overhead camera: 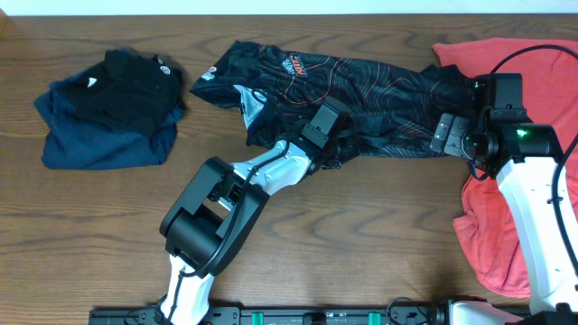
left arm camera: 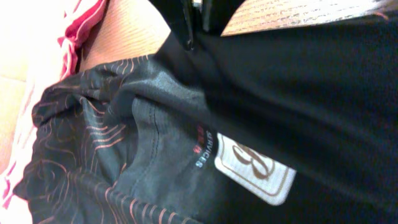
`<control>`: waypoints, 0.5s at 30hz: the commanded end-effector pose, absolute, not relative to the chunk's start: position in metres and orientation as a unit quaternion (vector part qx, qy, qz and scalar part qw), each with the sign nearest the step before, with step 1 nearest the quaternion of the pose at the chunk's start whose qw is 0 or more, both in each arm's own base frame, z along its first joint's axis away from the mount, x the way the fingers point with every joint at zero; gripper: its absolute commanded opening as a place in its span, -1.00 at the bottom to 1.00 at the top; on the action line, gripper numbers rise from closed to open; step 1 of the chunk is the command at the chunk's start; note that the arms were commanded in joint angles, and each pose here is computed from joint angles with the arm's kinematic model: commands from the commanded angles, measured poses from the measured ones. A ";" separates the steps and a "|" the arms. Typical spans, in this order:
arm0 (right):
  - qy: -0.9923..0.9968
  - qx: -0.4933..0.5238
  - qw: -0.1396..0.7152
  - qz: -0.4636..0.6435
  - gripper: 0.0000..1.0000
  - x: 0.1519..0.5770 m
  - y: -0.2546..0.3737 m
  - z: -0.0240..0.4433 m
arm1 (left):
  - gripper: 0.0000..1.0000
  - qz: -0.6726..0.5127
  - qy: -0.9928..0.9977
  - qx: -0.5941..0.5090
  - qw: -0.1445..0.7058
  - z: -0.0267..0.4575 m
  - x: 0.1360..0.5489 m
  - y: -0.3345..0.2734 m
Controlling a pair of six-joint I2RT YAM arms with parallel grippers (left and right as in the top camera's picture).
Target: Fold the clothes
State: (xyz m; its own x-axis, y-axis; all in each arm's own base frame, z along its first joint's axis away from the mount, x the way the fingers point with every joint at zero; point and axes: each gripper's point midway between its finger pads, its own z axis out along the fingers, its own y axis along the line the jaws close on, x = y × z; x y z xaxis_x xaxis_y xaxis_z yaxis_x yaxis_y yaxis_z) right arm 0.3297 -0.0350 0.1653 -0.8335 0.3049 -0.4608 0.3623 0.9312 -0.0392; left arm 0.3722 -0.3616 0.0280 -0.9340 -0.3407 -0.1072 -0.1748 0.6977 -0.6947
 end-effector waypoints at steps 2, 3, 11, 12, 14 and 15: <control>0.951 0.179 0.243 -0.068 0.97 0.331 -0.039 0.175 | -0.88 -0.355 0.917 -0.143 0.109 0.019 0.371 -0.360; 0.951 0.178 0.243 -0.068 0.97 0.331 -0.039 0.175 | -0.88 -0.355 0.918 -0.143 0.107 0.019 0.370 -0.360; 0.955 0.159 0.241 -0.073 0.98 0.331 -0.039 0.175 | -0.88 -0.311 0.946 -0.080 0.055 0.029 0.340 -0.325; 0.955 0.154 0.241 -0.074 0.98 0.331 -0.039 0.175 | -0.88 -0.291 0.953 -0.074 0.045 0.030 0.334 -0.312; 0.957 0.150 0.239 -0.073 0.98 0.331 -0.038 0.174 | -0.88 -0.239 0.969 -0.058 0.028 0.035 0.320 -0.277; 0.957 0.149 0.238 -0.071 0.99 0.331 -0.038 0.174 | -0.88 -0.209 0.976 -0.056 0.022 0.037 0.314 -0.258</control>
